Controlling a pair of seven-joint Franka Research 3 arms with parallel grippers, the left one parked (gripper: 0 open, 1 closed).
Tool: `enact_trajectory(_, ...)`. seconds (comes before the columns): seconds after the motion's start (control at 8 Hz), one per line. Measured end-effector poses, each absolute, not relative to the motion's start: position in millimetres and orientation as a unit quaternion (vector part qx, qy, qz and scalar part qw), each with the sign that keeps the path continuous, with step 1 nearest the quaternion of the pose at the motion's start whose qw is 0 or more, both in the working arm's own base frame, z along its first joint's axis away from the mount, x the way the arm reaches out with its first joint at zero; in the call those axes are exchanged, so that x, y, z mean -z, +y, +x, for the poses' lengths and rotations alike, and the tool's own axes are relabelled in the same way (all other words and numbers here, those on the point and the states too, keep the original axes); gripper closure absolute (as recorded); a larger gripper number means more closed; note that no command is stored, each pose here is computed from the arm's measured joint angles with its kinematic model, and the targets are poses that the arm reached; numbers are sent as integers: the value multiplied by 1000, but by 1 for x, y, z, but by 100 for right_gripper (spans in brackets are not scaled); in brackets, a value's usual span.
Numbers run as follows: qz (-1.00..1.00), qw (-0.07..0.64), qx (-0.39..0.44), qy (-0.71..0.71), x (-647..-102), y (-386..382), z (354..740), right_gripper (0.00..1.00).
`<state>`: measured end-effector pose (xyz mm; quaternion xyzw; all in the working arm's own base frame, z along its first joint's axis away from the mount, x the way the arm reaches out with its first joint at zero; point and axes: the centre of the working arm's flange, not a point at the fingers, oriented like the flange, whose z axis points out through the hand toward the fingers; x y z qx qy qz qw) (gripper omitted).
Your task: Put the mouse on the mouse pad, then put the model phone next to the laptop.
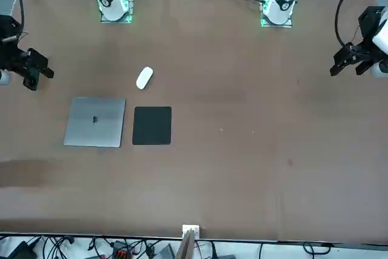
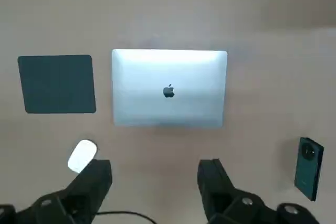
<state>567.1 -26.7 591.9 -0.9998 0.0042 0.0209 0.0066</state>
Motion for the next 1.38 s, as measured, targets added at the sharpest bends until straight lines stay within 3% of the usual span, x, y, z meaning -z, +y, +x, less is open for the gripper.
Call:
enact_trajectory(0.38,-1000,7,-26,4,-591,-28,566,0)
enact_trajectory(0.62,-997,9,-72,4,-582,-27,556,0)
enact_trajectory(1.0,-982,13,-186,27,-525,-23,548,0)
enact_trajectory(1.38,-963,58,-216,150,-449,1,547,0)
